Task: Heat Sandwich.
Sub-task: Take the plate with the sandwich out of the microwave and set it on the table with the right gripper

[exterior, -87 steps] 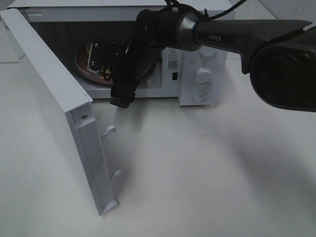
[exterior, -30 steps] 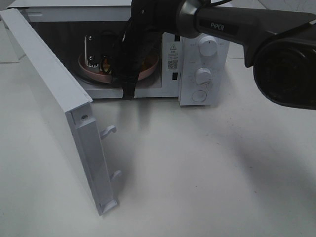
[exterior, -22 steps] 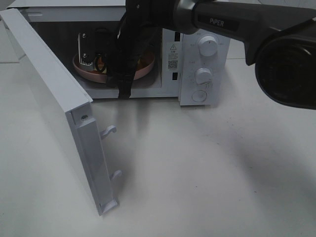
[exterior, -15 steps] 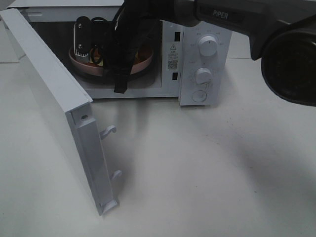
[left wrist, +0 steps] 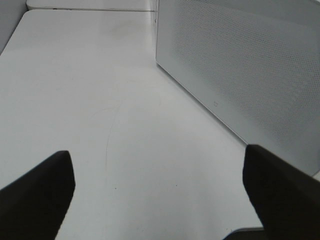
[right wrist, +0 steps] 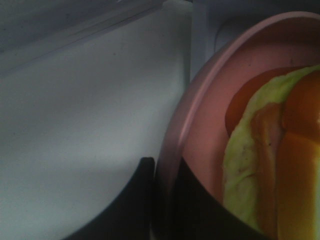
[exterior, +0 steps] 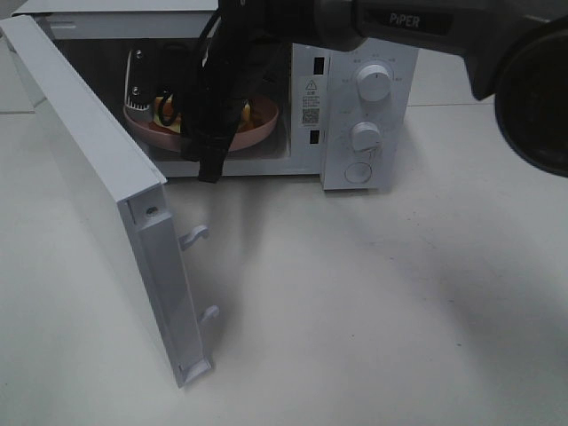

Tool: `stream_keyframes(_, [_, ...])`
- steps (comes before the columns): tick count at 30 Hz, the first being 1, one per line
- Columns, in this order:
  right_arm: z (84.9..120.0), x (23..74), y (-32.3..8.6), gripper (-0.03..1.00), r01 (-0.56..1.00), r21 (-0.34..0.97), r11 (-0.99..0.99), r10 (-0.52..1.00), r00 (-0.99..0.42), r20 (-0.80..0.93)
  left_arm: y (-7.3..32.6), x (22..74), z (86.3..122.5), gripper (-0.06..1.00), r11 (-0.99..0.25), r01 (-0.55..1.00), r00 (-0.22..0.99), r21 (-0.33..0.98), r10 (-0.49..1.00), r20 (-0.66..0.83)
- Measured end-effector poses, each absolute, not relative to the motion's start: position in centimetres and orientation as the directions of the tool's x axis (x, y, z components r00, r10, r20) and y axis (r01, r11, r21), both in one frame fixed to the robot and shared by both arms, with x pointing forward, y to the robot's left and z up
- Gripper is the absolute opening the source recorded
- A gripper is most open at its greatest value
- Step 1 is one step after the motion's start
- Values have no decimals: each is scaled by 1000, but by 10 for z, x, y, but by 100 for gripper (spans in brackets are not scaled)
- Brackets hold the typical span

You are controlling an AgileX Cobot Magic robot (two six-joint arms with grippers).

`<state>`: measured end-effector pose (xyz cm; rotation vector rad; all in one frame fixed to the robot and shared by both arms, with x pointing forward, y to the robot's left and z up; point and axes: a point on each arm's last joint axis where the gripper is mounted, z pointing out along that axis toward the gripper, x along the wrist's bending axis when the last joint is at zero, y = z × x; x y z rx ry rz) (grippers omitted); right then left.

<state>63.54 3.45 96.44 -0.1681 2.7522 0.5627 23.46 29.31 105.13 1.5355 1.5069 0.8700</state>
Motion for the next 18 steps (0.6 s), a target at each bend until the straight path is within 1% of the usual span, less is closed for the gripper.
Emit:
stream_keyframes(9, [971, 616, 18, 8, -176, 366, 914, -37, -934, -356, 293, 235, 1051, 84, 28, 448, 55, 894, 997, -58])
stream_keyframes(14, [981, 597, 12, 8, -225, 366, 903, -71, -918, -390, 293, 235, 1051, 84, 28, 448, 55, 894, 997, -58])
stream_keyframes(18, [983, 588, 10, 8, -257, 361, 896, -94, -906, -412, 293, 235, 1051, 84, 28, 448, 55, 894, 997, -58])
